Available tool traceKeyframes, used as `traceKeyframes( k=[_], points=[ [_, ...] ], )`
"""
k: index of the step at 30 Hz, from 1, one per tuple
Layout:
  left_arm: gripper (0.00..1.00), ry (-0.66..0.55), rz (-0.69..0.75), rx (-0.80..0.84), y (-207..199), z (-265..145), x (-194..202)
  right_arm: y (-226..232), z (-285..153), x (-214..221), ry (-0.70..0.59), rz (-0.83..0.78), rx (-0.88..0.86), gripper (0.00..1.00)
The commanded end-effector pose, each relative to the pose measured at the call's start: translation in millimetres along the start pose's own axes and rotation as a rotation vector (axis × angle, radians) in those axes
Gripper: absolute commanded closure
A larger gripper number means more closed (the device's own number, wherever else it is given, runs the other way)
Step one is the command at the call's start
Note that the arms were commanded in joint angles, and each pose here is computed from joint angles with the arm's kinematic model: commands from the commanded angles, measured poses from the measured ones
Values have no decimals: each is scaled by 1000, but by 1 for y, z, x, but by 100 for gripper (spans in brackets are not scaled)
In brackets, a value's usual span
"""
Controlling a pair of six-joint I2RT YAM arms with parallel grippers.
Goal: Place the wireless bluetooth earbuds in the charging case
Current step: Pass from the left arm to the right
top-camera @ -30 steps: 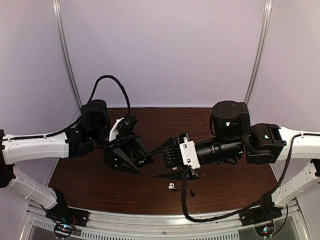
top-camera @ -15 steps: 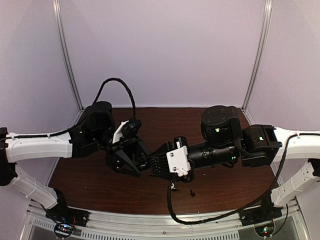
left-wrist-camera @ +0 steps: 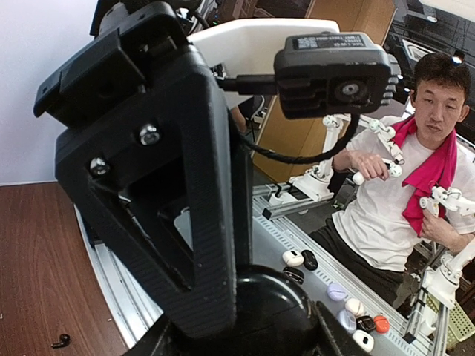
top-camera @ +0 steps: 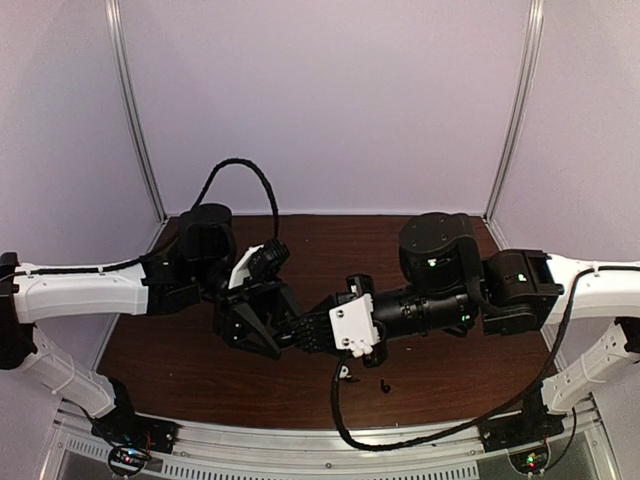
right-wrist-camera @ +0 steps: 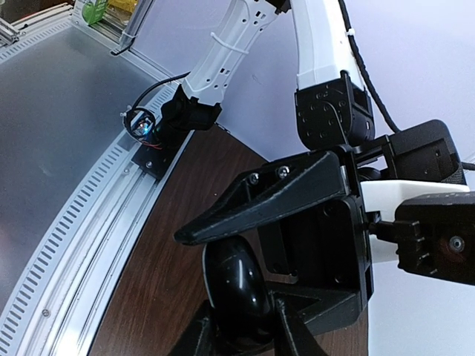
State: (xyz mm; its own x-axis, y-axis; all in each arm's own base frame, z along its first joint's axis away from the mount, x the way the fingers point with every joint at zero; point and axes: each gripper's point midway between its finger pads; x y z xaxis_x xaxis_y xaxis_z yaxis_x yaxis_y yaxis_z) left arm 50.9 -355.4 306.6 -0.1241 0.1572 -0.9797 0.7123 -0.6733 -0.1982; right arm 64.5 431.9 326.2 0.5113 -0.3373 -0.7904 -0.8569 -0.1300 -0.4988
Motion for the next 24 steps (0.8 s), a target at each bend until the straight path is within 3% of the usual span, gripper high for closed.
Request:
traceKeyframes(
  k=[1,5,9,13,19,24],
  points=[
    [76,-1,25,8,4,2,-9,0,-6,-17,-40,5,-1,73],
    [75,0,16,13,5,3,-9,4,-4,-16,-40,9,-15,74],
    [69,1,31,4,5,3,-9,5,-5,-16,-41,18,-10,82],
    [51,14,96,-53,7,1,-13,2,-8,-17,-43,36,8,86],
    [31,35,171,-218,20,-18,-21,-5,-12,-12,-24,96,40,89],
    [21,85,280,-514,39,-48,-29,-20,-23,3,10,221,84,90]
  ],
)
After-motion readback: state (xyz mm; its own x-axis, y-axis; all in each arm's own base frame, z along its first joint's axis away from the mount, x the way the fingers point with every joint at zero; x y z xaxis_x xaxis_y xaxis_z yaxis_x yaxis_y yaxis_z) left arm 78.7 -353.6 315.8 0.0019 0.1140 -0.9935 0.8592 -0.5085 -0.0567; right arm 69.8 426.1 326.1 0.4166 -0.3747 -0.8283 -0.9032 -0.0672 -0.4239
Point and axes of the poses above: each gripper's point midway between its finger pads, its own z axis out along the fingers, its own y axis along the line the jaws close on, x = y × z, and after that the axes turned 7 degrees about z, right-handed
